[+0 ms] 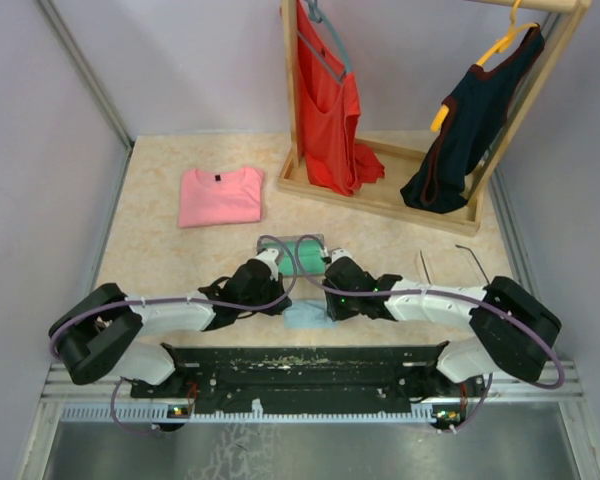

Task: Organize the sunglasses
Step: Pick up the glasses cleaning cloth from the center of the board.

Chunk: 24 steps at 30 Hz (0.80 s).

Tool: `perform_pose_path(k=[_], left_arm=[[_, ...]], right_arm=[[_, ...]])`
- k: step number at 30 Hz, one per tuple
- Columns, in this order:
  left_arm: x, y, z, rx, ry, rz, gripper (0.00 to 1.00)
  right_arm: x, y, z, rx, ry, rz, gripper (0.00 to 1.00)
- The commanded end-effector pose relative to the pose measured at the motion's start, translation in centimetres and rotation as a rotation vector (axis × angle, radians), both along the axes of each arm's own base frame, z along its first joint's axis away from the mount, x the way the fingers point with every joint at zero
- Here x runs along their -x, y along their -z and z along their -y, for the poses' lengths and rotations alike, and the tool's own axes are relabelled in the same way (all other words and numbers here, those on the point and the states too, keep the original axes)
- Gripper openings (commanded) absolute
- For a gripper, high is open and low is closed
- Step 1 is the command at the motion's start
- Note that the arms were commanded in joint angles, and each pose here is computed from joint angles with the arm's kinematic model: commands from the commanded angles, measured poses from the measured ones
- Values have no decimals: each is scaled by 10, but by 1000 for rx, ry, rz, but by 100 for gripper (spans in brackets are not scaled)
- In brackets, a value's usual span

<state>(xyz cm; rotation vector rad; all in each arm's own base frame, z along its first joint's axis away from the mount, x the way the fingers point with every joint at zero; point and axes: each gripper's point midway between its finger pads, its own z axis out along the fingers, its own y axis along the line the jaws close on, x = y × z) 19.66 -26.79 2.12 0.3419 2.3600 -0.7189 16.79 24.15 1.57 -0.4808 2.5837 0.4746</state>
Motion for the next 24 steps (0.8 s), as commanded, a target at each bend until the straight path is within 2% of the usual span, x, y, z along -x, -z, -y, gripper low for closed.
perform_pose_path(k=[1, 3, 7, 13, 15, 19, 24], left_arm=[[1, 1, -6, -17, -3, 3, 0], [0, 0, -6, -17, -3, 5, 0], [0, 0, -6, -18, -4, 7, 0], [0, -2, -6, -14, 0, 8, 0], [1, -2, -6, -13, 1, 6, 0], [1, -3, -4, -8, 5, 4, 0], [1, -5, -3, -4, 10, 4, 0]], right_arm=[[18, 18, 50, 215, 30, -39, 26], [13, 11, 53, 220, 61, -14, 29], [0, -10, 60, 212, 144, 67, 29], [-19, -49, 36, -18, 213, 177, 24], [-24, -57, 25, -102, 229, 175, 25], [-33, -55, 10, -205, 255, 130, 34], [-36, -42, 3, -203, 252, 76, 39]])
